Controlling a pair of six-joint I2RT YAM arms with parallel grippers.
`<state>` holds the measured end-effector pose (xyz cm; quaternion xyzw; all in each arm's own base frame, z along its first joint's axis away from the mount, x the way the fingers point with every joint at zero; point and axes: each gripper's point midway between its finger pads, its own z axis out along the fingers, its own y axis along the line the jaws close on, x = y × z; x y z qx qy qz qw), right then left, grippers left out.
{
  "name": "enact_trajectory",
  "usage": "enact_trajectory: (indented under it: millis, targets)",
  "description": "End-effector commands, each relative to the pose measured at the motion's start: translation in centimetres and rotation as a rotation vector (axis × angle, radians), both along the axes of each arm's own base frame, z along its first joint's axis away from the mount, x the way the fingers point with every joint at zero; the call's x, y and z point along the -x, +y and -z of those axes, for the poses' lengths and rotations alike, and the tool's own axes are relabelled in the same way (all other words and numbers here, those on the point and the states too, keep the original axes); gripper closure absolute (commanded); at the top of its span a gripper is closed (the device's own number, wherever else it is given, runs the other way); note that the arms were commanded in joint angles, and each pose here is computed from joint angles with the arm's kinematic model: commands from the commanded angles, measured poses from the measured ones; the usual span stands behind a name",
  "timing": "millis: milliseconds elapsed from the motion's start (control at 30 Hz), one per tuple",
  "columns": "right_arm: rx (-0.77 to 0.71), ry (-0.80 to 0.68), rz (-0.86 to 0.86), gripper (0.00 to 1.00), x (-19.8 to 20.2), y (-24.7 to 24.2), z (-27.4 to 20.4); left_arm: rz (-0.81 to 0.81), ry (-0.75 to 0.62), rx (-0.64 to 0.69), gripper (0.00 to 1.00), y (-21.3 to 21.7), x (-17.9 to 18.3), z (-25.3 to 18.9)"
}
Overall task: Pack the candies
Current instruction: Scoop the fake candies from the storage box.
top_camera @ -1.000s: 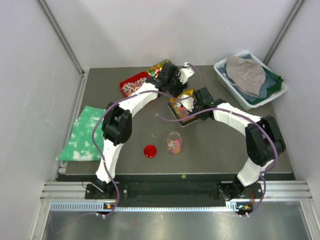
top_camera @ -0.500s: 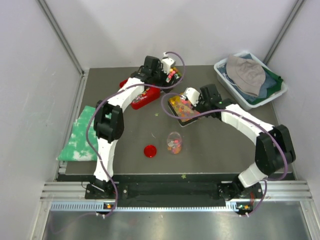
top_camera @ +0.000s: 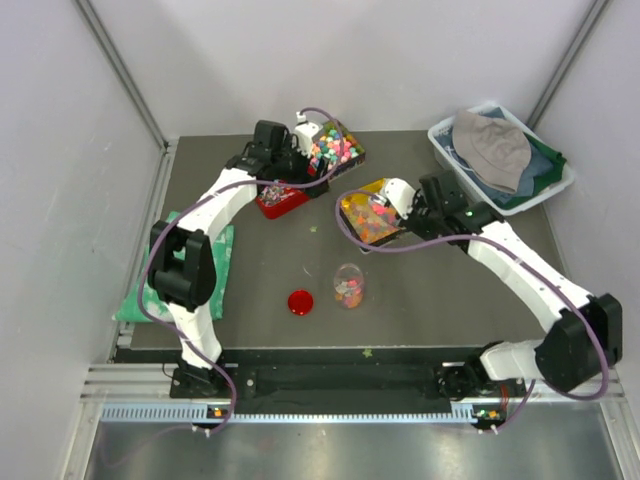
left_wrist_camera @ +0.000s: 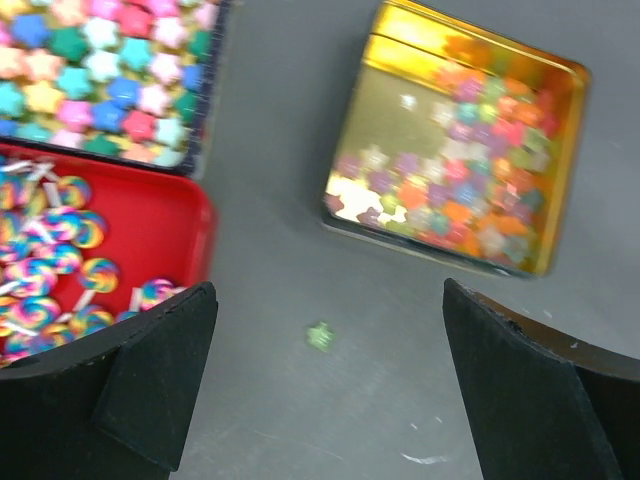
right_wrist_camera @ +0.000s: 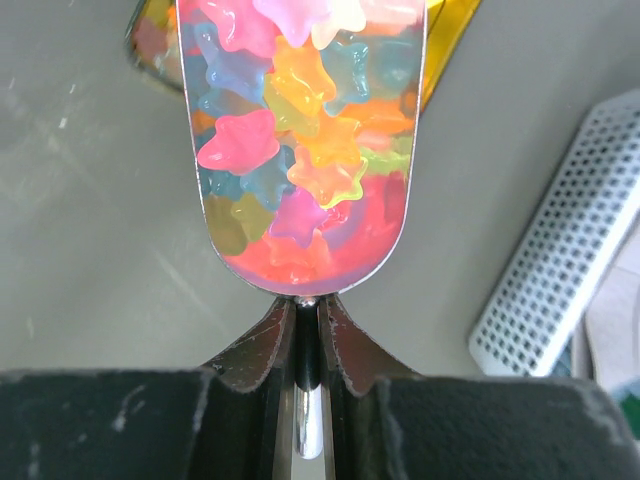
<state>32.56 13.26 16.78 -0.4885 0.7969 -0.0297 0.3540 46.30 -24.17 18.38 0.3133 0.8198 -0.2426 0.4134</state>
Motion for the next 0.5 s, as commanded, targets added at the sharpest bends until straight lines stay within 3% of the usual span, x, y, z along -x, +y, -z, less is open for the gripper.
enact_trajectory:
  millis: [0,467]
  targets:
    - [0.037,-0.02,-0.061,1.0,2.7,-1.2,-2.0,0.107,-0.011,0.051,0.01,-0.9,3.0,-1.6]
    - [0.126,0.066,-0.315,1.0,9.9,0.2,-2.3,0.221,0.072,0.039,0.01,-1.0,7.0,0.0]
